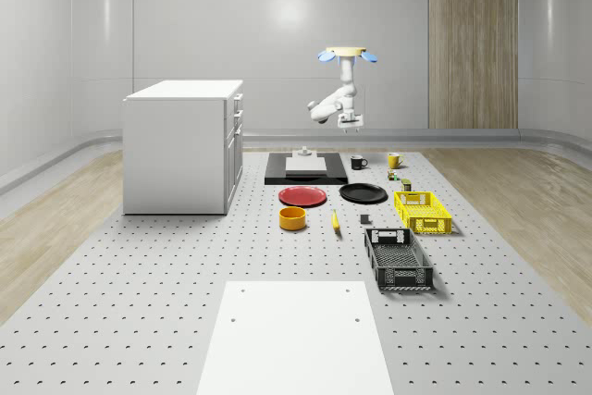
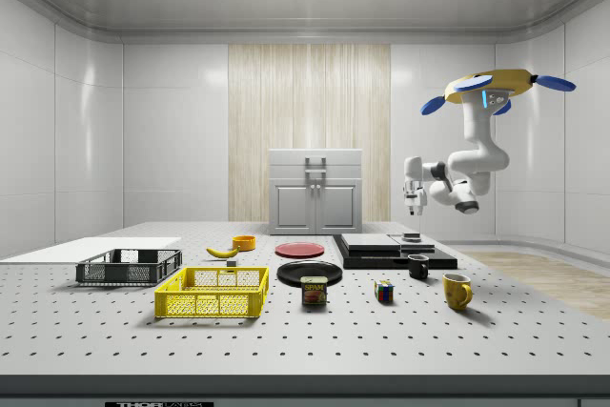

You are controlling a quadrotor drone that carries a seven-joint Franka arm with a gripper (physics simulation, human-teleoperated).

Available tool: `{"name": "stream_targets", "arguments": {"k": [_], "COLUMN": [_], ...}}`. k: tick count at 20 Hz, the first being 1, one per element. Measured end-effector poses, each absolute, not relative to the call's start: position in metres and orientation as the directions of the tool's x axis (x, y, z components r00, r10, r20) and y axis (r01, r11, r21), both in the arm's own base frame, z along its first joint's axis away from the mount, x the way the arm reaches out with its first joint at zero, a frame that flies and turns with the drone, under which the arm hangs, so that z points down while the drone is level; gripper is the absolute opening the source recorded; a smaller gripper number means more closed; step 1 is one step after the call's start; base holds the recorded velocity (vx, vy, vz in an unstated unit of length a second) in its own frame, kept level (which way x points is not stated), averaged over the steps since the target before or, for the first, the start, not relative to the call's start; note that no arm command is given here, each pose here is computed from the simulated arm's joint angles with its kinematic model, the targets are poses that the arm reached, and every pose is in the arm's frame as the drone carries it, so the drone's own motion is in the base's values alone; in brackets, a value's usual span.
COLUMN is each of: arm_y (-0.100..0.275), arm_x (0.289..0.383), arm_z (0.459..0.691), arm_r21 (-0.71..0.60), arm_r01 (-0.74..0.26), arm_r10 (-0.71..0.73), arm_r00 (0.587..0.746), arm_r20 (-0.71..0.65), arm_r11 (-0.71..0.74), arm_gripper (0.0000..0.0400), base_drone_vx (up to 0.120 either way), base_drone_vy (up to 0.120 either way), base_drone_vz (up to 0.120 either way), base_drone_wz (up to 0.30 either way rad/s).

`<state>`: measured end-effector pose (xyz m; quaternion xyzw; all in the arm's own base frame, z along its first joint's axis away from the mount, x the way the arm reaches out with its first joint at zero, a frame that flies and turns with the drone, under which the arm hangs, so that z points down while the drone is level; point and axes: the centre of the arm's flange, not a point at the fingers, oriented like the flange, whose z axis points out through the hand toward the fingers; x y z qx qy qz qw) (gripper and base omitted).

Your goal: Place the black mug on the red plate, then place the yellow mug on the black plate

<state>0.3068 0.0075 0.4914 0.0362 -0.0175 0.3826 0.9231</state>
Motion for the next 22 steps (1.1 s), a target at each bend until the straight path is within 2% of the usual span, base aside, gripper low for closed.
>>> {"name": "stream_targets", "arguments": {"k": [22], "arm_y": [-0.0001], "arm_x": [0.3068], "arm_z": [0.4908], "arm_r21": [0.001], "arm_r01": [-0.706], "arm_r10": [0.706], "arm_r00": [0.708], "arm_r20": [0.003], "arm_r11": [0.708], "arm_gripper": [0.04], "base_drone_vx": [0.0], "base_drone_vy": [0.0], "base_drone_vz": [-0.12], "base_drone_wz": [0.0]}}
